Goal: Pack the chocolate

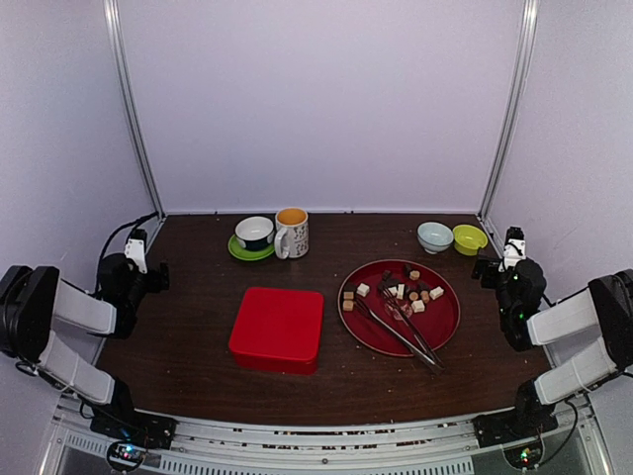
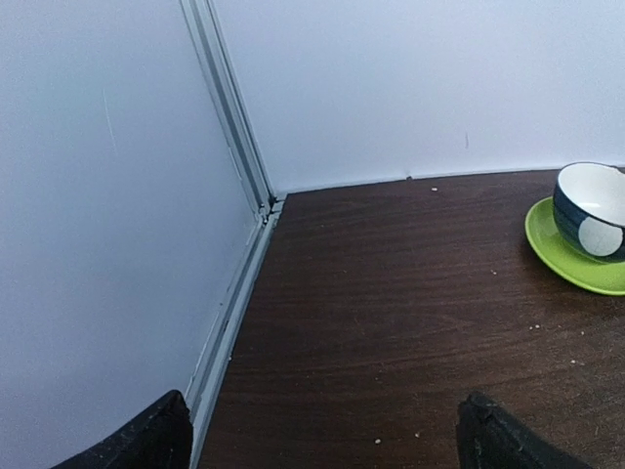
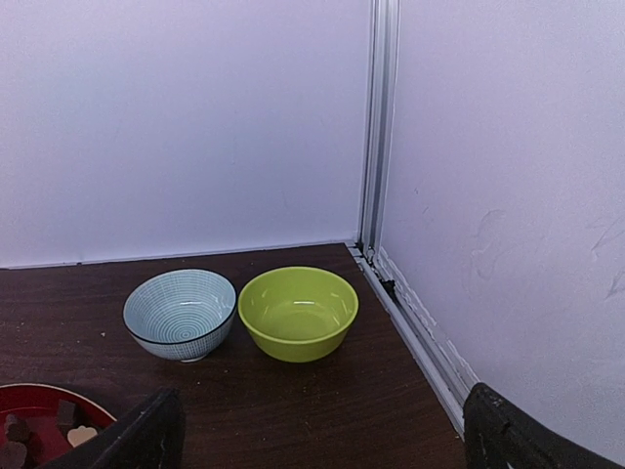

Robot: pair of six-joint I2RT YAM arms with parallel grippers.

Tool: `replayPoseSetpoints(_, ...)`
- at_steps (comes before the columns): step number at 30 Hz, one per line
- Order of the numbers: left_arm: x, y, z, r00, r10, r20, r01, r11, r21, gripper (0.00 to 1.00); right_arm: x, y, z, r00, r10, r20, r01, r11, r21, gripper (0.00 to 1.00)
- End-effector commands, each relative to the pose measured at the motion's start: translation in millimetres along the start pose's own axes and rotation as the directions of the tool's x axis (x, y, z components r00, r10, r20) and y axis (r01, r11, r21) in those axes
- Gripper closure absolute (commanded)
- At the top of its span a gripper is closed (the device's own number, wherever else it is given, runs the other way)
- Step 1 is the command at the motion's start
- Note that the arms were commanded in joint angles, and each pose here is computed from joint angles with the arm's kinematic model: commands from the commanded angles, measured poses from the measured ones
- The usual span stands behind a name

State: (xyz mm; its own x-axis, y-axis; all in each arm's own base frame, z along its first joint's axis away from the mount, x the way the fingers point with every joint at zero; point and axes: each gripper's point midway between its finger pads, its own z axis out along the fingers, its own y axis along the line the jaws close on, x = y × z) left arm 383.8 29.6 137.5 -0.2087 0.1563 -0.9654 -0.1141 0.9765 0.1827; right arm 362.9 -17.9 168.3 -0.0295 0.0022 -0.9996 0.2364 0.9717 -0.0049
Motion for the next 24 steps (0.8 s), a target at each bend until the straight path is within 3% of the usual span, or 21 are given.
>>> replayPoseSetpoints(1, -24.5, 9.6, 1.2, 0.996, -0.009, 0.088, 0.013, 0.999, -0.039, 0.02, -6.5, -0.7, 2.2, 1.000, 0.010, 0.019, -0.010, 1.000, -0.001, 0.00)
replayPoseSetpoints(24, -27.0, 10.2, 1.5, 0.995, -0.010, 0.104, 0.015, 0.999, -0.042, 0.02, -5.5, 0.4, 3.0, 1.000, 0.008, 0.013, -0.008, 1.000, -0.006, 0.00)
